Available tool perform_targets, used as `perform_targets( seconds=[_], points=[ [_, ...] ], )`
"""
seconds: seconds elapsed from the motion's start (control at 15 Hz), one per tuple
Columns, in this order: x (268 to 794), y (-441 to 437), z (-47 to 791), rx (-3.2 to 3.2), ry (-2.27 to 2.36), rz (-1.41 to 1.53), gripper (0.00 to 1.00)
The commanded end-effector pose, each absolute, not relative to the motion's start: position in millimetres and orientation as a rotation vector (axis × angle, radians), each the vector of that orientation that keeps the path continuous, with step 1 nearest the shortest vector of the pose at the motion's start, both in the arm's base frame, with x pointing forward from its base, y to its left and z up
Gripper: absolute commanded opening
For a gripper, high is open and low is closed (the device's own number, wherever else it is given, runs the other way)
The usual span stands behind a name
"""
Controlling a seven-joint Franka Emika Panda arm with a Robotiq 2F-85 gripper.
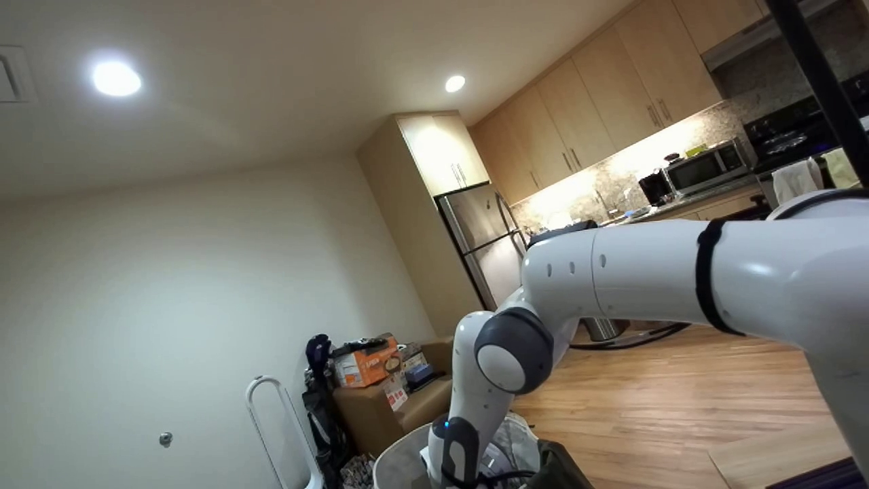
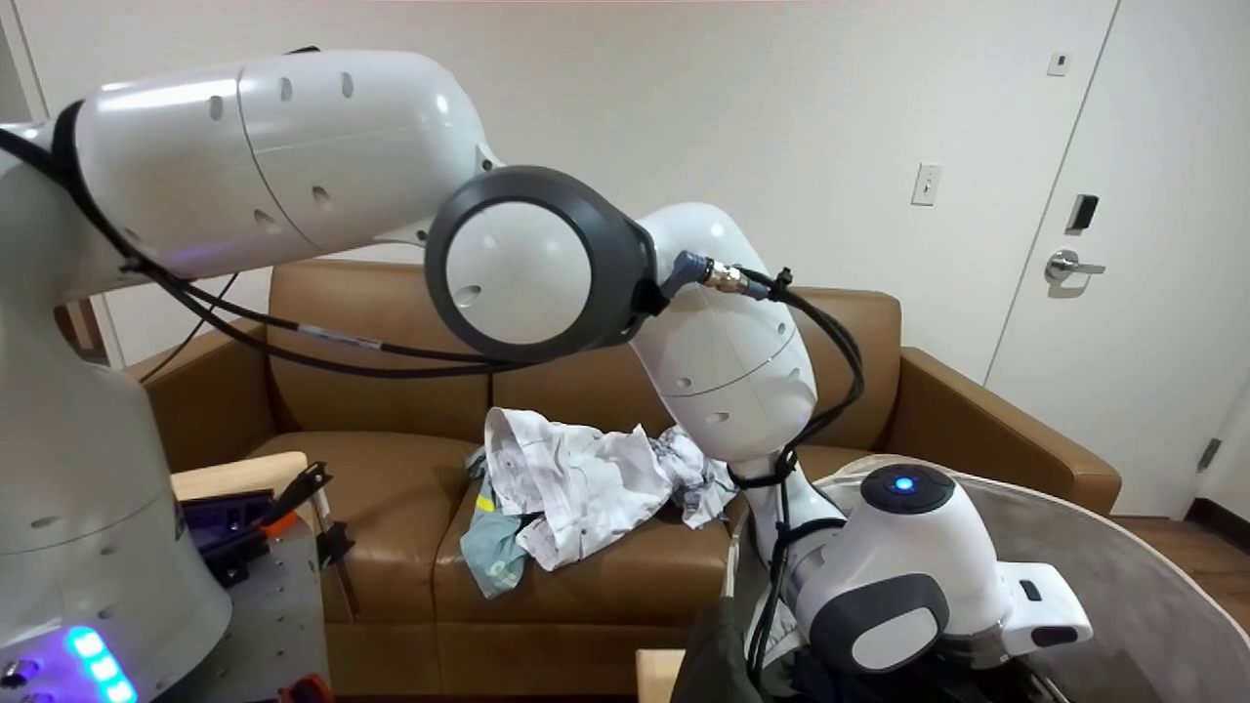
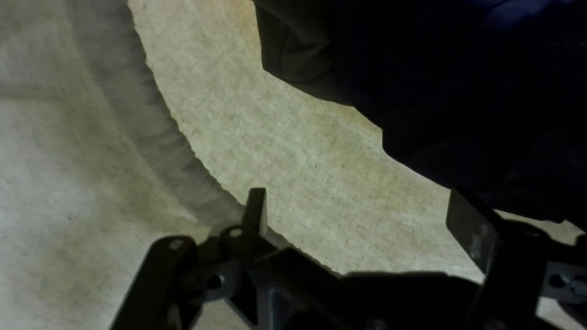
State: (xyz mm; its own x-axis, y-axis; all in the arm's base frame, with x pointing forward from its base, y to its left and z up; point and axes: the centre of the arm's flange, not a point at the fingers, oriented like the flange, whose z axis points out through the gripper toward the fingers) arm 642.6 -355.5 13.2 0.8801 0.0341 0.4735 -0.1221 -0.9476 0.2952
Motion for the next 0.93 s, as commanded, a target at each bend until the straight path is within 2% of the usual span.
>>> perform_targets(
  seconds=[0.0, 0.33, 0.87],
  points=[
    [636.5, -349.3, 24.2, 2.707, -0.068, 0.729, 1.00],
    [636.2, -345.9, 12.8, 2.943, -0.072, 0.351, 1.00],
    [628.0, -339.3, 0.3, 3.093, -0.107, -0.031, 1.00]
  ],
)
